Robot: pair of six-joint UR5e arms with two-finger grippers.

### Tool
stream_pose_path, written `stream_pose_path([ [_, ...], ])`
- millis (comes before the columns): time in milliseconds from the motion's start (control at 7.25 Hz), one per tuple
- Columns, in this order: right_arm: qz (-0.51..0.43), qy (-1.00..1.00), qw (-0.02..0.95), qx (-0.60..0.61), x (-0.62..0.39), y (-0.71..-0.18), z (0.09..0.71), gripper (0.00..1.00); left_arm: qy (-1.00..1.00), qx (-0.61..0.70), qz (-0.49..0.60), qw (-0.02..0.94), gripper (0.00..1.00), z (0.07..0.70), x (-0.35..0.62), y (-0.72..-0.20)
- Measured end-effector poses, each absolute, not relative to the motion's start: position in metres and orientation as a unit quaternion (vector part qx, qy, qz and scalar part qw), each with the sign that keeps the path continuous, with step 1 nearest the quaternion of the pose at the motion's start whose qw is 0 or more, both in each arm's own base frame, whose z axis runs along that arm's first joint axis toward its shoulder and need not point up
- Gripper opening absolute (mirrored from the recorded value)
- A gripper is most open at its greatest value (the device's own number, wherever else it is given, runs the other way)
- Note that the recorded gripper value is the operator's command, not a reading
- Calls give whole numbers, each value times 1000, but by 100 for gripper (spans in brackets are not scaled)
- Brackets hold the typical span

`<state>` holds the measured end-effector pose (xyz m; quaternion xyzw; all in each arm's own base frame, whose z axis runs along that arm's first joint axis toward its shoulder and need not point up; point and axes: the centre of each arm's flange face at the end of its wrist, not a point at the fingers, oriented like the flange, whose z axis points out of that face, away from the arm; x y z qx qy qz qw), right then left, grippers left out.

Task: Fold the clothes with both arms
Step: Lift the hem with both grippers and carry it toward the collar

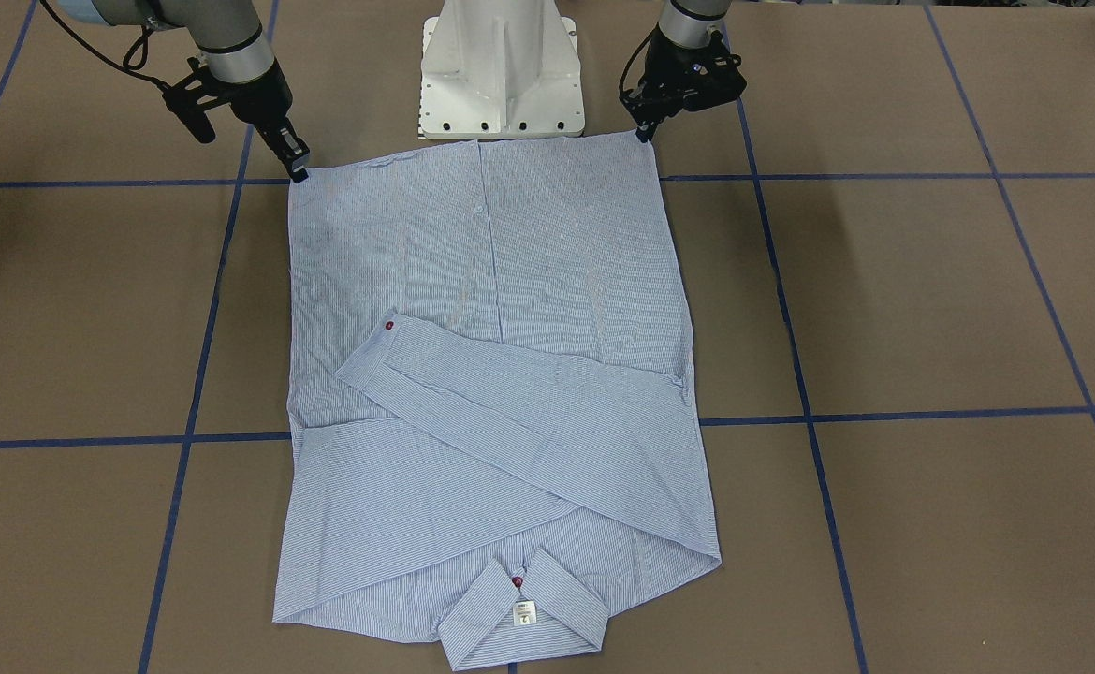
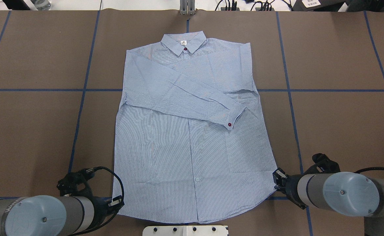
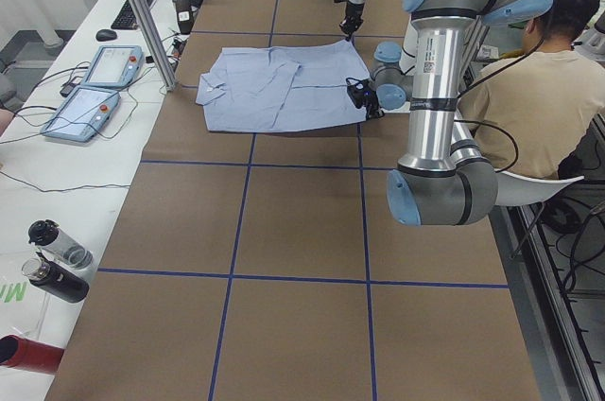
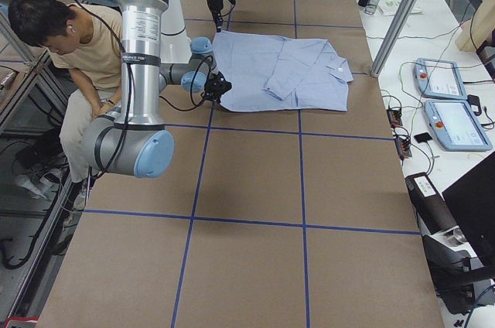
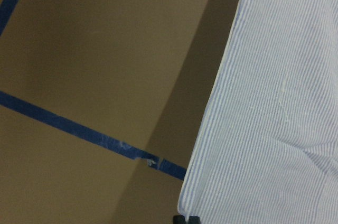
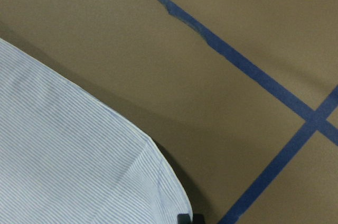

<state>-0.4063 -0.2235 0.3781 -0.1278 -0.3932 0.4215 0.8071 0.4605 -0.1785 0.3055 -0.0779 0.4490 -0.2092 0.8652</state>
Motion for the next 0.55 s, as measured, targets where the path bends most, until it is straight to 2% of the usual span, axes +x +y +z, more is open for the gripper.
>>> stream_pose_path([
  [552, 460, -419, 773, -125, -377, -273, 355, 0, 485, -54, -261, 833, 0, 274, 416, -236],
])
